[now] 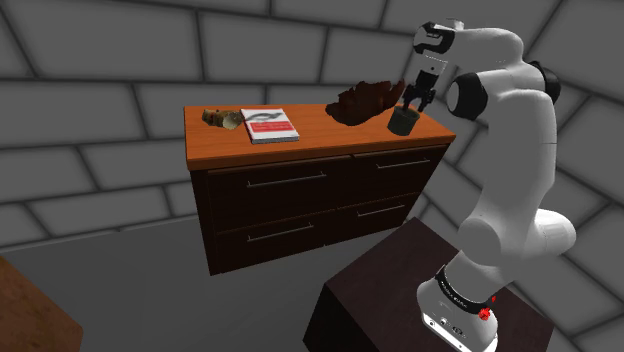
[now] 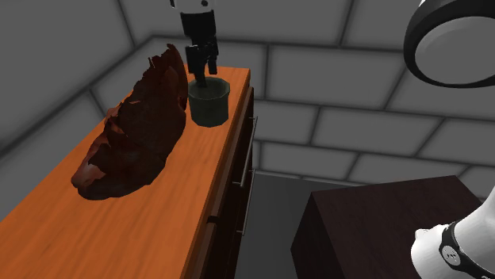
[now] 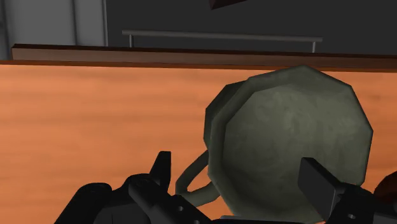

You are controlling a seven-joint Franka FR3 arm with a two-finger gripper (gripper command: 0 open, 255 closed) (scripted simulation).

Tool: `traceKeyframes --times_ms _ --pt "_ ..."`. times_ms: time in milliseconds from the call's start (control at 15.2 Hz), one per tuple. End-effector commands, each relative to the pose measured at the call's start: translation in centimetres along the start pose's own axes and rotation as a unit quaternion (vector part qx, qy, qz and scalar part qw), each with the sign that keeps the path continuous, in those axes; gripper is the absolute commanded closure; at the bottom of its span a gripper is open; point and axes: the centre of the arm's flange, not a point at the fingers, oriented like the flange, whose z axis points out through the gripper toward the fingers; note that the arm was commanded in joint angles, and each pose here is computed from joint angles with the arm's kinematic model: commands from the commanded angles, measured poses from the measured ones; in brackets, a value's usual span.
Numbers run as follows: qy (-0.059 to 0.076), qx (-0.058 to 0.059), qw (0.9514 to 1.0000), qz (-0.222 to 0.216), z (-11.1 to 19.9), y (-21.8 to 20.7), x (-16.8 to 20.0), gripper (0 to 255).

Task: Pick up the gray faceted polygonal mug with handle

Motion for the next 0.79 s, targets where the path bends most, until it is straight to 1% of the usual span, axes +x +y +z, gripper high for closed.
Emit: traceKeyframes --times_ms 0,264,396,462,726 --pt "0.000 0.001 1.0000 0.000 0.9 0.3 0.3 0" --pt "0.000 0.001 1.0000 0.000 3.3 0.6 0.5 0" --pt "0.000 0.001 1.0000 0.000 3.3 0.6 0.5 0" --pt "0.000 0.001 1.0000 0.000 3.3 0.6 0.4 255" --pt "0.000 0.001 1.0000 0.000 3.4 0.6 0.4 255"
